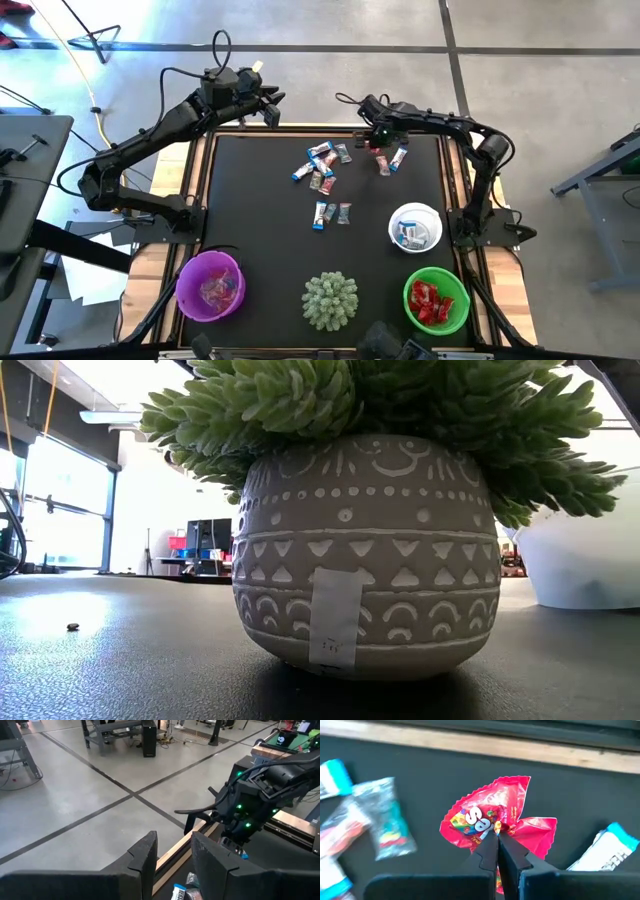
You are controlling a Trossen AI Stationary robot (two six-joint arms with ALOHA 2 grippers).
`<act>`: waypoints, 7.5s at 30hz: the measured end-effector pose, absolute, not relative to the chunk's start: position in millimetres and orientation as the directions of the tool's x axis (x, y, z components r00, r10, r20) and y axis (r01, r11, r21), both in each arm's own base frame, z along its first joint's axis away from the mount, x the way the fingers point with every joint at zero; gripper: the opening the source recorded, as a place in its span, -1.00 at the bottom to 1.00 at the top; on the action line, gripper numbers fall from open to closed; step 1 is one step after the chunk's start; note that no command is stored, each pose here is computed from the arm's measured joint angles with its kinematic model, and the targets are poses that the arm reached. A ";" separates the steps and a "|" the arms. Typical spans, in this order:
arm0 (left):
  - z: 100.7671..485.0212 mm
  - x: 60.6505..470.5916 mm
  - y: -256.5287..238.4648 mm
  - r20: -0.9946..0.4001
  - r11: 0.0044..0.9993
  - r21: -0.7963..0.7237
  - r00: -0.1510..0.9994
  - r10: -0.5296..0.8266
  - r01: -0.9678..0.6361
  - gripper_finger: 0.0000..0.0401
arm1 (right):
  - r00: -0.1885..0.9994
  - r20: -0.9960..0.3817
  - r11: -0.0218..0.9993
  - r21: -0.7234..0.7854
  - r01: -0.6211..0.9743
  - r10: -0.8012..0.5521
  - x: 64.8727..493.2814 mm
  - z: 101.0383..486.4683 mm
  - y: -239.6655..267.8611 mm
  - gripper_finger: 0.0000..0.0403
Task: Sort candy
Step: Put the red candy wrapper into the green bucket, then put the white candy wrapper into the white bucket
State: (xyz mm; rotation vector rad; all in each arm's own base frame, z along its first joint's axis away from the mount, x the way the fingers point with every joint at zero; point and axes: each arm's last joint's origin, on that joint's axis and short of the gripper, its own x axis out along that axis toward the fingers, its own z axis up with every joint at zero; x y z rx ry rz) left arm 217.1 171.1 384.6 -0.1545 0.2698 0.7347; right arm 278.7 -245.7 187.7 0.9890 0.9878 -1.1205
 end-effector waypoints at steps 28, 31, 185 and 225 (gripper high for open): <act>376.2 215.4 168.3 -0.385 0.776 0.014 0.713 0.586 -0.631 -0.47 | 0.226 -0.971 0.543 0.151 0.826 -0.074 334.3 376.6 -99.7 -1.00; 376.0 215.2 168.3 -0.387 0.776 0.014 0.712 0.586 -0.631 -0.47 | 0.308 -0.950 0.579 0.230 0.782 -0.040 337.6 395.5 -71.5 -1.00; 367.7 206.7 171.6 -0.465 0.826 -0.176 0.785 0.410 -0.536 -0.47 | -0.021 -0.823 0.366 -0.275 0.889 -0.568 263.6 214.4 -140.9 -0.38; 375.0 209.3 174.1 -0.392 0.831 -0.163 0.808 0.440 -0.531 -0.47 | 0.086 -0.927 -0.305 0.207 0.930 -0.366 207.3 162.4 -197.0 -0.37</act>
